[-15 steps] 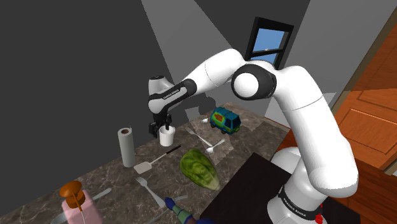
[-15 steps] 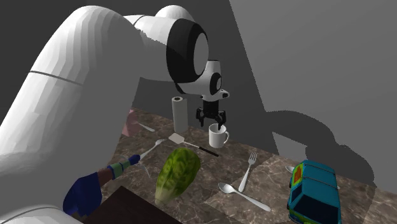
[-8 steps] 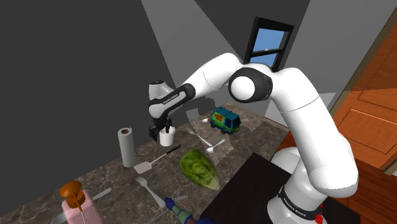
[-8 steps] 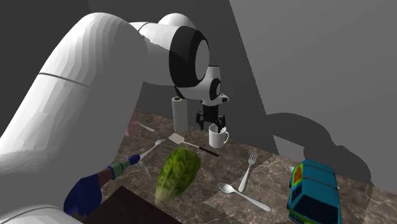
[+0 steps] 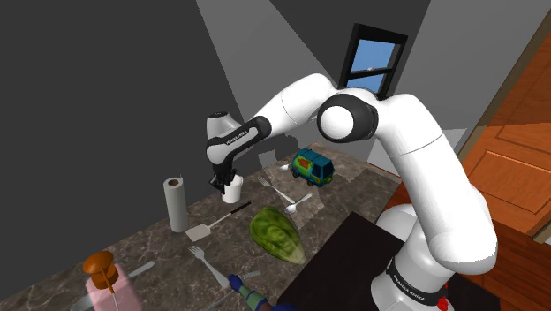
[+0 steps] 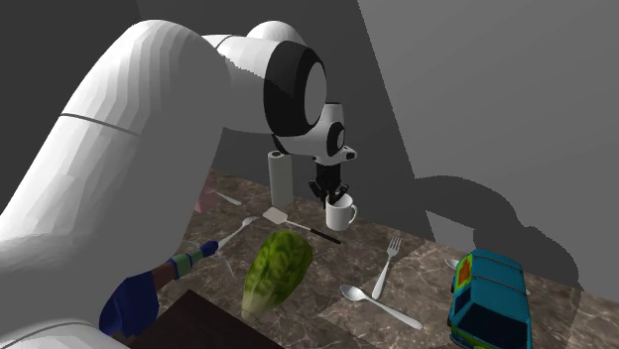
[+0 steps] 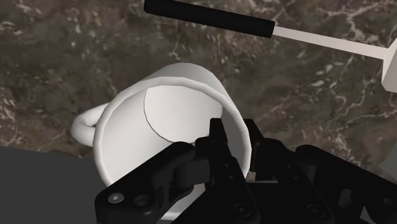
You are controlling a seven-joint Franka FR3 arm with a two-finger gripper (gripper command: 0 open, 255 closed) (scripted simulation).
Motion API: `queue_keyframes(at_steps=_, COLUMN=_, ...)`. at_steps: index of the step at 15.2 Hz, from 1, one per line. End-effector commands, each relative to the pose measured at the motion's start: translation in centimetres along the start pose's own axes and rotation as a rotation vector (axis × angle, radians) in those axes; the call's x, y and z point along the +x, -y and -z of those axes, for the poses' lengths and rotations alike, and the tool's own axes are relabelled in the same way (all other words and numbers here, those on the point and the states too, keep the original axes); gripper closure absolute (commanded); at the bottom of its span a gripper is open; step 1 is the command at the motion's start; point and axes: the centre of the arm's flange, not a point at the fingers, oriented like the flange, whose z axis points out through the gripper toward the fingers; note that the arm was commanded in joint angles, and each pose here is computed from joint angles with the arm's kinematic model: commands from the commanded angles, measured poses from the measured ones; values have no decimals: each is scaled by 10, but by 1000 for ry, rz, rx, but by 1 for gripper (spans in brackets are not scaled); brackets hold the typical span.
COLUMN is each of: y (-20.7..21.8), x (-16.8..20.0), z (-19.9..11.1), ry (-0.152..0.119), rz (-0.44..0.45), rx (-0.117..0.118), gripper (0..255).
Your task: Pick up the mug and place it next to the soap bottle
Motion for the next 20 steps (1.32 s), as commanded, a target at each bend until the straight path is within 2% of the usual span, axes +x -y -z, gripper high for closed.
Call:
queue_keyframes(at_steps=1, y=0, x=0, z=0, ry=0, rz=0, rx=0, gripper=255)
queue_keyframes(at_steps=7, y=0, x=0, z=0, ry=0, rz=0, rx=0, gripper=255)
queue_keyframes(at_steps=20, y=-3, x=-3, z=68, ry=0, rz=0, rx=0, gripper=255)
